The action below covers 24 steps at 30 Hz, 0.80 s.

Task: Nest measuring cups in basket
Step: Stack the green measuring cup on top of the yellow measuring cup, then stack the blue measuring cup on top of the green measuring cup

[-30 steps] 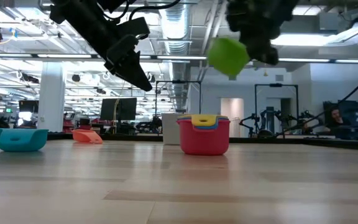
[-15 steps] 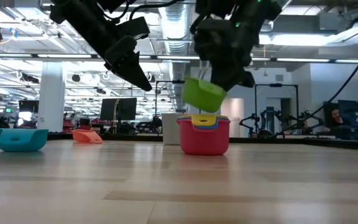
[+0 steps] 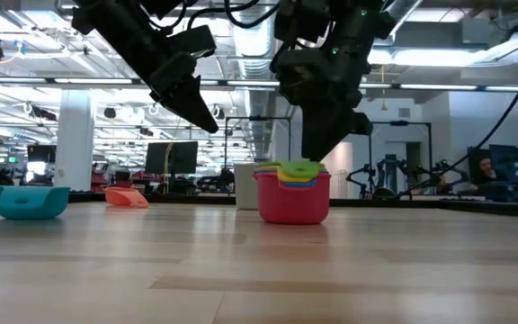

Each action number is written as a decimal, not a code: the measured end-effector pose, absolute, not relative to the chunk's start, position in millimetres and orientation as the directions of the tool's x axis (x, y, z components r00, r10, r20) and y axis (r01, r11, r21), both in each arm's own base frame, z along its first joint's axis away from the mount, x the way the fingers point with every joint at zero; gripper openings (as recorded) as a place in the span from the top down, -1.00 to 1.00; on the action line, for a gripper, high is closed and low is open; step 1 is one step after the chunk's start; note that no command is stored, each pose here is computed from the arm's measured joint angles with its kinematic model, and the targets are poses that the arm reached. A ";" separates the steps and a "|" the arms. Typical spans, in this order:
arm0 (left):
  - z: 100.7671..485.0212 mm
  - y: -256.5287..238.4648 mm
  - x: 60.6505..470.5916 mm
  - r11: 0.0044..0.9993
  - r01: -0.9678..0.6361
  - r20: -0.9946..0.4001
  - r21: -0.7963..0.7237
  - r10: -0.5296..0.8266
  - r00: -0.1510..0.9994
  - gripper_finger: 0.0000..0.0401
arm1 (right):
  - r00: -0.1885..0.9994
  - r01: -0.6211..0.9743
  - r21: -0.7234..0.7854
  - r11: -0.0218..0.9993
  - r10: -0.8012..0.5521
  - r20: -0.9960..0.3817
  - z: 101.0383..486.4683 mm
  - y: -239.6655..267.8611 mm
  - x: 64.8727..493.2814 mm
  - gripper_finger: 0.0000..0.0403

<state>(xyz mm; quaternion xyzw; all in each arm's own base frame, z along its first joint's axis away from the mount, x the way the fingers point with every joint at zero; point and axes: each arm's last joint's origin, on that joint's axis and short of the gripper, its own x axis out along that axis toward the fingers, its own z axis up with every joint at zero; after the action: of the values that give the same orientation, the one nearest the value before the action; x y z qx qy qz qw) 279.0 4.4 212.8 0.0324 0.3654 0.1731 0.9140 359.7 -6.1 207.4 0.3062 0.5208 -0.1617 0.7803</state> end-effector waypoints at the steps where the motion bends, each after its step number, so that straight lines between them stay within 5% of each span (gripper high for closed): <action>1: 212.7 4.4 278.9 0.938 -0.292 -0.658 0.186 0.340 0.672 0.53 | 0.407 0.571 0.310 0.760 0.066 -0.911 207.9 -6.0 359.6 0.40; 16: 205.7 5.6 270.0 0.909 -0.348 -0.714 0.229 0.399 0.575 0.53 | 0.363 0.578 0.005 0.816 -0.252 -0.897 239.9 35.0 326.0 0.22; 24: 200.4 7.8 254.4 0.861 -0.412 -0.766 0.298 0.473 0.435 0.53 | 0.341 0.654 0.023 0.756 -0.268 -0.901 193.6 54.0 286.6 0.32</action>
<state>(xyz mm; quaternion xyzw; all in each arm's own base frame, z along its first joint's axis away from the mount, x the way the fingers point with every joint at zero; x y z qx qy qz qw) 254.4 7.8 200.4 0.0328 0.4626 0.2616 0.8464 286.6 54.0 193.6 0.1950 0.4952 -0.2900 0.7954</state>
